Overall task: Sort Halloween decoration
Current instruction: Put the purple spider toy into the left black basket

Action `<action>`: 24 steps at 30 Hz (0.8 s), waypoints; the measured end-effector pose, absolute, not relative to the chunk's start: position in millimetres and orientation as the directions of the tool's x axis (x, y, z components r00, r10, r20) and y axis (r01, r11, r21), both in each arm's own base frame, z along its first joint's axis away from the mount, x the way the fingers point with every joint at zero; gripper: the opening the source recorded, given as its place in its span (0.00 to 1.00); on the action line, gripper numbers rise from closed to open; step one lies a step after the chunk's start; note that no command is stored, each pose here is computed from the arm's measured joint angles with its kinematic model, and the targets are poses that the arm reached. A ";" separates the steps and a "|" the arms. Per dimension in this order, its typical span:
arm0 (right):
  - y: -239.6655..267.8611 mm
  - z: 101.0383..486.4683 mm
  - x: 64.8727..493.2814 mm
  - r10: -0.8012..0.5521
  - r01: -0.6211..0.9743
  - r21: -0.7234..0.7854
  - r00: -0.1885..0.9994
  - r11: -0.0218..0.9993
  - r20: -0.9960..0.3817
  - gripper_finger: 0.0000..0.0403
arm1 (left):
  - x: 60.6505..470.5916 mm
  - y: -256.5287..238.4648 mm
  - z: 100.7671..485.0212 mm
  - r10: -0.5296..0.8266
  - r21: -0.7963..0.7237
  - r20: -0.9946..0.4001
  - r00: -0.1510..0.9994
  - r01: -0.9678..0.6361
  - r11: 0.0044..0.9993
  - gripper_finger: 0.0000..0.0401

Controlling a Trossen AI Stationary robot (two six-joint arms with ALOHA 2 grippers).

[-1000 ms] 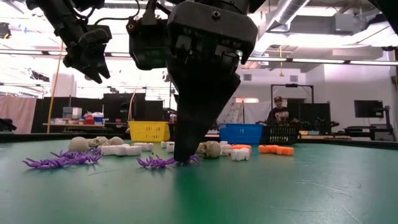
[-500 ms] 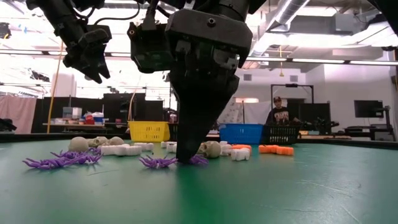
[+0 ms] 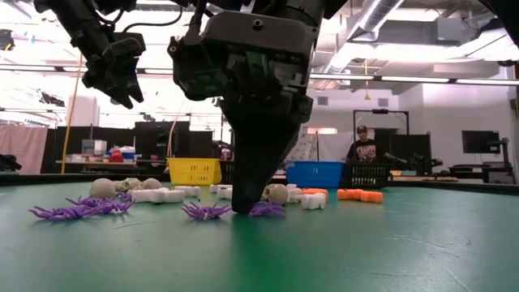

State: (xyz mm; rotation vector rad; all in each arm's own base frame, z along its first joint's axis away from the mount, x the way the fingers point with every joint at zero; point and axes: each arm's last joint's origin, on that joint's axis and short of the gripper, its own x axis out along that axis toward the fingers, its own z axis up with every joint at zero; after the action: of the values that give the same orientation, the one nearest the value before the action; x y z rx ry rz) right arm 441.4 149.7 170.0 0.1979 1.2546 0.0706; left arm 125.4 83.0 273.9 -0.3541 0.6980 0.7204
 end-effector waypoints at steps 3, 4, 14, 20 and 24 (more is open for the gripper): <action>147.3 173.8 443.2 0.160 0.085 0.196 0.314 0.977 -0.936 0.03 | 125.4 83.0 273.9 0.479 -0.062 -0.690 0.543 -0.704 0.707 0.64; 146.1 175.9 444.6 0.161 0.088 0.199 0.320 0.976 -0.934 0.03 | 125.4 83.0 273.9 0.480 -0.062 -0.690 0.542 -0.704 0.707 0.64; 117.1 215.3 462.5 0.152 0.088 0.200 0.385 0.976 -0.910 0.03 | 125.4 83.0 273.9 0.479 -0.062 -0.690 0.543 -0.704 0.707 0.64; 97.7 239.2 467.3 0.101 0.085 0.147 0.408 0.985 -0.908 0.03 | 125.4 83.0 273.9 0.479 -0.062 -0.690 0.543 -0.704 0.707 0.64; 87.7 248.7 468.3 0.111 0.075 0.155 0.407 0.985 -0.906 0.07 | 125.4 83.0 273.9 0.479 -0.062 -0.690 0.543 -0.704 0.707 0.64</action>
State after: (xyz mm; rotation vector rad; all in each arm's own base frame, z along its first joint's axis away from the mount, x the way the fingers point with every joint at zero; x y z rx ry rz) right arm 468.3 87.7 248.7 0.1818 1.1529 0.0229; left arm 125.4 83.0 273.9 -0.3540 0.6982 0.7202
